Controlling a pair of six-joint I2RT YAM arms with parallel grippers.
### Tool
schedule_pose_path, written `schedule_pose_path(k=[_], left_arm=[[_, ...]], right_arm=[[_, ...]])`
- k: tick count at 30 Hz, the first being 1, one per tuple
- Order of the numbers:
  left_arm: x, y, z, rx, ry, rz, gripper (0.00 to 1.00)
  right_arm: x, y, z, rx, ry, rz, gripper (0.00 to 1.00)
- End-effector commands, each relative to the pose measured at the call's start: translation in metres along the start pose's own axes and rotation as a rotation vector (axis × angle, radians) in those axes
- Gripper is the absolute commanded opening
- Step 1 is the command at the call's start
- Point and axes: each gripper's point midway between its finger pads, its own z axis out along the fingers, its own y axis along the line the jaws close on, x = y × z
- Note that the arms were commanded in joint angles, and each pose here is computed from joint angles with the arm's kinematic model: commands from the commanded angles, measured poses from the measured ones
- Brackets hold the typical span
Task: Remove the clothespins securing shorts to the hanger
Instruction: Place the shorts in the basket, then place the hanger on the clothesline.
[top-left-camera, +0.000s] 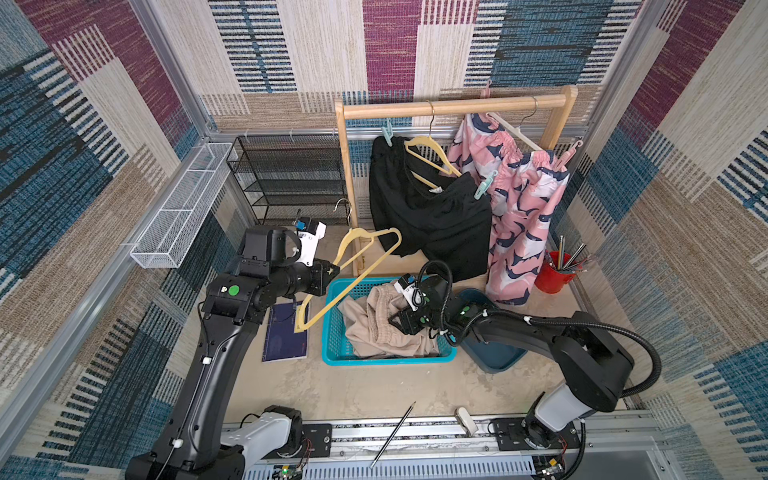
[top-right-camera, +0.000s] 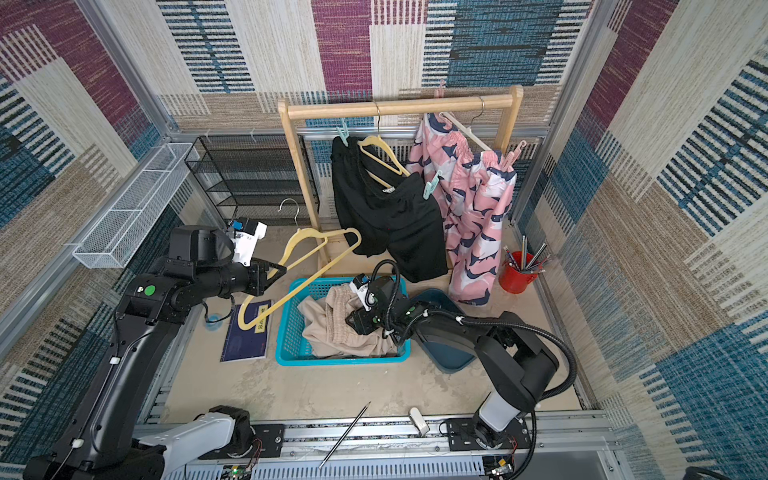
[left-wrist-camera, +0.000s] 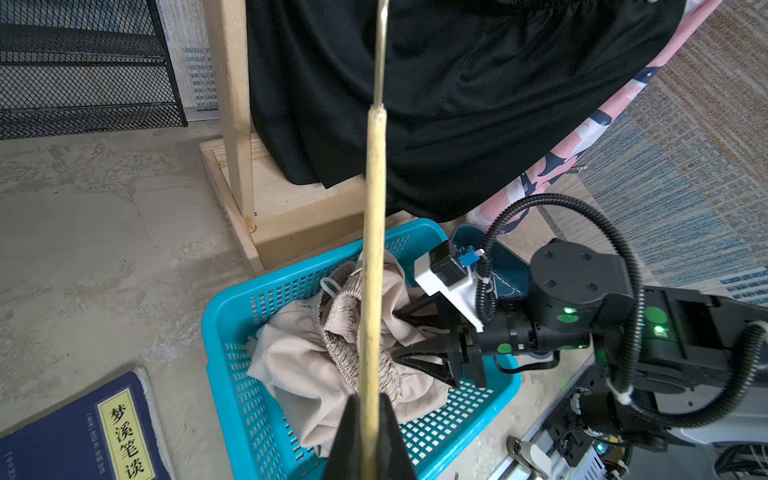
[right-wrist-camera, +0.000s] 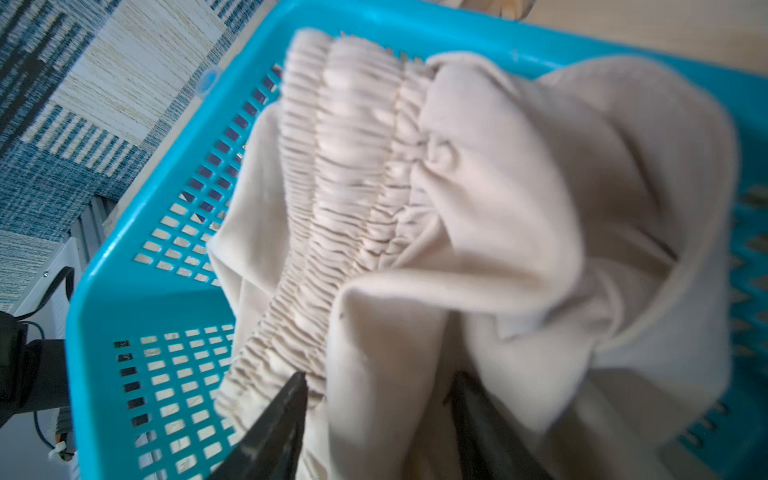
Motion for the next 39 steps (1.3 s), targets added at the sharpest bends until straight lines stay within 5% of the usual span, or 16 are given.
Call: schedule_pose_path(k=[1,9,17,24,33,39], left_arm=[[-0.009,-0.007,0.0,0.042,-0.036,0.003,0.0],[-0.009,-0.019,0.001,0.115,-0.037,0.025,0.0],[0.003,-0.059,-0.01,0.36,-0.024,0.118,0.0],[0.019,-0.086,-0.019,0.563,-0.005,0.164,0.0],[0.03,-0.093,-0.021,0.635,0.012,0.204,0.0],[0.032,-0.092,-0.016,0.659,0.028,0.194,0.0]], right_arm=[[-0.005,-0.006,-0.021,0.079,0.011,-0.003,0.64],[-0.029,-0.005,-0.084,0.017,-0.056,0.044,0.7],[-0.074,-0.013,-0.164,-0.191,-0.288,0.02,0.69],[-0.086,-0.029,-0.2,-0.263,-0.376,-0.034,0.67],[-0.081,-0.06,-0.237,-0.185,-0.452,-0.038,0.67],[-0.08,-0.047,-0.243,-0.291,-0.452,-0.12,0.67]])
